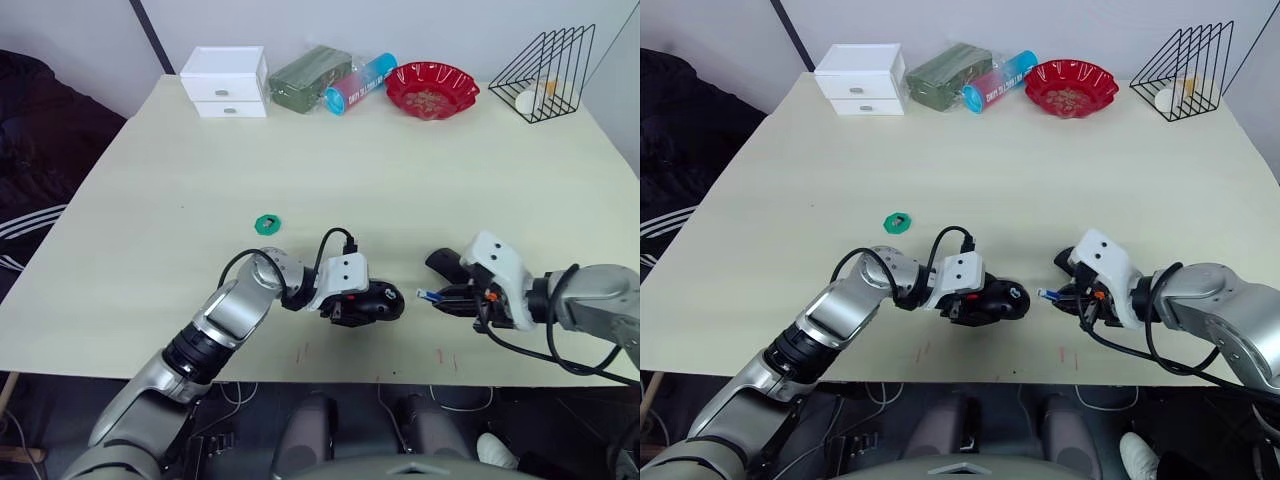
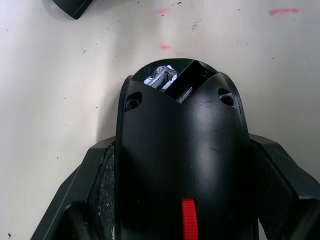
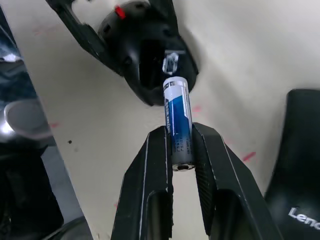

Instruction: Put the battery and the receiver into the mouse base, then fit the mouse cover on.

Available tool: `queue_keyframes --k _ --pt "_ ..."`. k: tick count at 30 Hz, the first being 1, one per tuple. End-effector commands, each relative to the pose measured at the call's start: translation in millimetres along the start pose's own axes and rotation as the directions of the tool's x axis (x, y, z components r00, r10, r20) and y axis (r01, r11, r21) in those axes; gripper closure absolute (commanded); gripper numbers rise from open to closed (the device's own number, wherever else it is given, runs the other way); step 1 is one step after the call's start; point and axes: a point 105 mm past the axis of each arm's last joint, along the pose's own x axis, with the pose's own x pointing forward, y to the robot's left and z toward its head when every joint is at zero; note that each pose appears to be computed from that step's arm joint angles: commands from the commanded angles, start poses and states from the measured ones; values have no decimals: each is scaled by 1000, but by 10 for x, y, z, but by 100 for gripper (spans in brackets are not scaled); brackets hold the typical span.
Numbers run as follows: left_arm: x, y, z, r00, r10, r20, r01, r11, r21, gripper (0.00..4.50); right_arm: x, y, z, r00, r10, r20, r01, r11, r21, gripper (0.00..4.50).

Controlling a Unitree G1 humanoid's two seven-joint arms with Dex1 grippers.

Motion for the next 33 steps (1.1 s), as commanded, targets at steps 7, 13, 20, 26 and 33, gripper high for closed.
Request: queue_keyframes --k 7,13,20,26,33 --pt "30 45 -144 998 17 -68 -20 999 -34 155 166 131 68 1000 -26 -9 27 998 58 441" --pt "43 25 -118 998 11 -59 -13 999 -31 155 269 186 99 1000 -25 1 25 997 78 441" --pt "46 14 -109 998 12 -56 -13 999 -29 155 335 163 103 999 -33 -9 34 995 98 441" --pt "47 13 -100 998 15 -56 -16 1000 -26 155 380 141 60 998 -52 -35 55 993 108 441" --pt "54 2 -91 998 12 -56 -14 1000 -23 155 455 165 28 997 -54 -46 59 990 128 441"
